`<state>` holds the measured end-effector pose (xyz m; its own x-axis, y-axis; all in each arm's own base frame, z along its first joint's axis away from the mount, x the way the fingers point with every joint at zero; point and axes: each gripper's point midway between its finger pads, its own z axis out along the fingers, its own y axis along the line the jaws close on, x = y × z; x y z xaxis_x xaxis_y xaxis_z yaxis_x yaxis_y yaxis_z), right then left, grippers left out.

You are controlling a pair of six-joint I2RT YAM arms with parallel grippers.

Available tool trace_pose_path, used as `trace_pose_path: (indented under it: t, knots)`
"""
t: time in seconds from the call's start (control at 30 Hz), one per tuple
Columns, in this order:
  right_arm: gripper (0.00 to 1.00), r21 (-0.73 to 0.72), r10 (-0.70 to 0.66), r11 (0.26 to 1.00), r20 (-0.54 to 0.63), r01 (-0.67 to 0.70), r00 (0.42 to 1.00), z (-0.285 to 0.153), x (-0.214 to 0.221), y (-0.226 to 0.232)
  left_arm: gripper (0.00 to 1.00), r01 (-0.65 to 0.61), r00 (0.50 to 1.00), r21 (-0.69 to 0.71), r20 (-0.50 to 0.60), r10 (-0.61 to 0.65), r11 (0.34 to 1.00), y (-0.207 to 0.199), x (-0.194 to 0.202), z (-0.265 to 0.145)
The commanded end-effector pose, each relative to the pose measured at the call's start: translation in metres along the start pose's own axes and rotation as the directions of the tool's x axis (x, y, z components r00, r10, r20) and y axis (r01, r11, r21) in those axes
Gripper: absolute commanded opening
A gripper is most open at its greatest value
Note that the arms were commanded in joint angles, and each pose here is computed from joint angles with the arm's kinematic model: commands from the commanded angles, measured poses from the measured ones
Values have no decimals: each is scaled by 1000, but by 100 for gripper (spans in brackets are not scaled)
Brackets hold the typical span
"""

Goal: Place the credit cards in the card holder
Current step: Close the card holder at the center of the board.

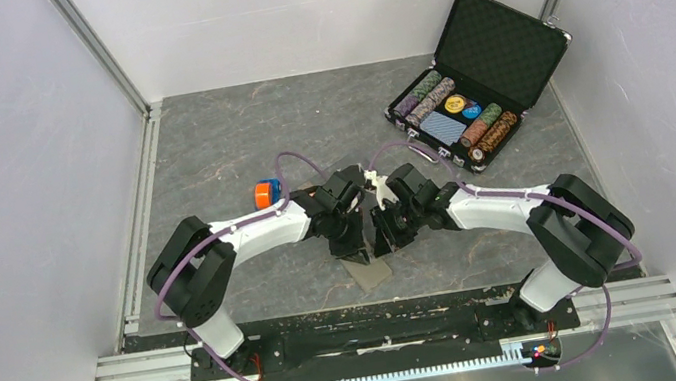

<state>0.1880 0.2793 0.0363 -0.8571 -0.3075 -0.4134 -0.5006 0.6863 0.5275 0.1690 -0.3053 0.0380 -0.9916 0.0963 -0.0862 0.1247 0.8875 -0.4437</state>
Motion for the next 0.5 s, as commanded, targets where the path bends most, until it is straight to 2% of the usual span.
trace_pose_path:
  t: [0.0,0.47]
  knots:
    - [22,-33,-32,999,39,33,999,-1,-13,8,2,-33,999,-16,32,33,999,-2,-7,-9]
    - [23,-91,-42,995,19,43,999,4,-6,15,2,-21,1000,-83,-16,20,996,19,4,5]
